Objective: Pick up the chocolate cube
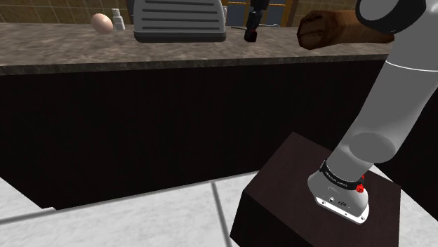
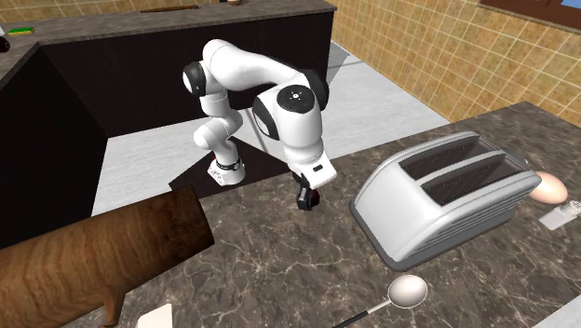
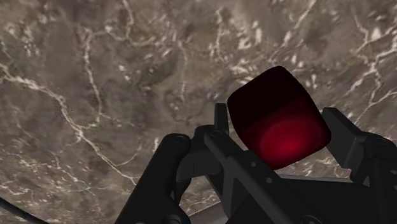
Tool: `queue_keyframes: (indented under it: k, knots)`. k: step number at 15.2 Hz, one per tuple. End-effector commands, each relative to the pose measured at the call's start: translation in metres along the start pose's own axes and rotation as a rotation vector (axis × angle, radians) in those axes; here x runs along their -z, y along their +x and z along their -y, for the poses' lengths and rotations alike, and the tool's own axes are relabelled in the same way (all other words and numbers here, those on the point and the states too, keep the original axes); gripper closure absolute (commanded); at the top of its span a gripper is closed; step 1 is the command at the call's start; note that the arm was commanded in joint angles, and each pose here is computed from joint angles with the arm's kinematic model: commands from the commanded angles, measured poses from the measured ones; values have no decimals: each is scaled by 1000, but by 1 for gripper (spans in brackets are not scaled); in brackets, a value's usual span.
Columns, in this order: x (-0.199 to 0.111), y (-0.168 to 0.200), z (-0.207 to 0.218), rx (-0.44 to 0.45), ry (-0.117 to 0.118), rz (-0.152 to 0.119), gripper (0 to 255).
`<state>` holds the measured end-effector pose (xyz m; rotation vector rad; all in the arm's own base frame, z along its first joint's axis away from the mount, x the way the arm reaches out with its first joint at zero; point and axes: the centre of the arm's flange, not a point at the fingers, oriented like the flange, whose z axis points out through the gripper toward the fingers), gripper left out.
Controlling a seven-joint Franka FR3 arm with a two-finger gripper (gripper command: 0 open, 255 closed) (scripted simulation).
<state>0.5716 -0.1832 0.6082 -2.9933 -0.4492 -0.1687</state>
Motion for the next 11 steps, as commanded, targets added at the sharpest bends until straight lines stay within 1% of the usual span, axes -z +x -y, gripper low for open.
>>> queue_keyframes:
  k: [1, 9, 11]
  knots:
    - [12, 1, 2, 0, 0, 0, 255]
    - [53, 6, 6, 0, 0, 0, 255]
    - [54, 7, 6, 0, 0, 0, 255]
